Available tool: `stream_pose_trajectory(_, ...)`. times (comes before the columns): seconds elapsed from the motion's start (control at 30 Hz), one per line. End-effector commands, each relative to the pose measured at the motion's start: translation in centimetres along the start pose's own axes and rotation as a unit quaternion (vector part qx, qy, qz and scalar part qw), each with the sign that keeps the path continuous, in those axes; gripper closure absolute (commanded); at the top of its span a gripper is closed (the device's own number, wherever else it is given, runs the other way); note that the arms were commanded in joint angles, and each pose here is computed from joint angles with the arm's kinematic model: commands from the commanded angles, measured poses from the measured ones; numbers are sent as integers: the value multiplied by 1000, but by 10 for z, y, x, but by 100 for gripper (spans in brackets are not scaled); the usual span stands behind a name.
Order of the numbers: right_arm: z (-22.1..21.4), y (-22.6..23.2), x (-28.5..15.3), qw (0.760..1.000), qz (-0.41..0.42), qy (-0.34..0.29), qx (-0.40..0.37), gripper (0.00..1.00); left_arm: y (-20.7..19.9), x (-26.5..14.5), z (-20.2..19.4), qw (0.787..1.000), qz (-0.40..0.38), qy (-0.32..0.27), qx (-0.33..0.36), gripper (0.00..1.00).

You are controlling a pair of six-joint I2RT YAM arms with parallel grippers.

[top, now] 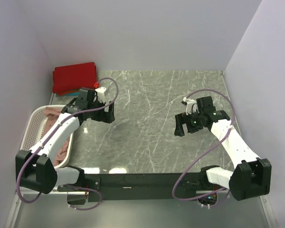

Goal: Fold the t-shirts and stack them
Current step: Grab the tshirt from the pile

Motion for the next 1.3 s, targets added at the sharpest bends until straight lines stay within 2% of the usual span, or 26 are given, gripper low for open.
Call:
stream_pose_trajectory(0.0,9,0,-4,1000,3,-10,-9,2,-5,-20,29,999,-27,-34,4,1)
stream_pose_trajectory(0.07,10,0,-3,1000,5,-7,-6,2,-6,-29,47,998,-53,-39,1,1)
stream_pose_trajectory(0.17,12,-1,-2,1000,6,-6,-5,2,20,-51,70,997,-49,-44,-33,1)
stream_pose_trajectory(0.23,13,-2,-2,1000,3,-5,-5,2,28,-68,80,997,-60,-47,-26,1)
stream_pose_trajectory(0.27,14,-2,-1,1000,3,-6,-5,2,53,-78,84,997,-36,-60,-45,1)
stream_pose_trajectory(0.3,12,-2,-1,1000,2,-3,-4,2,62,-90,91,996,-27,-74,-48,0)
stream_pose_trajectory(0.33,11,-3,-1,1000,-1,-3,-5,2,69,-96,85,996,-32,-55,-63,1)
stream_pose_trajectory(0.4,9,-3,0,1000,-3,-2,-5,2,102,-117,83,996,2,-61,-68,1)
stream_pose_trajectory(0.57,8,-5,2,1000,-6,4,0,2,178,-141,28,992,59,10,-113,1)
stream_pose_trajectory(0.67,10,-5,4,1000,-1,9,3,2,210,-149,-8,986,86,38,-135,1)
stream_pose_trajectory(0.8,11,-6,7,1000,4,13,8,2,231,-136,-56,977,124,103,-137,1)
stream_pose_trajectory(1.0,12,-6,9,1000,9,21,11,1,244,-106,-103,967,171,138,-129,1)
stream_pose_trajectory(1.27,9,-7,11,999,6,32,15,2,271,-74,-143,952,235,164,-110,1)
Point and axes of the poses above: each gripper's point midway between its finger pads, its own x axis out along the fingers, its own y axis along the line the jaws close on, z = x × y, the point moved 7 cm from there along -x, back along the fingers, and after that the axes turned 8 degrees about -x, right-handed, at the moved point
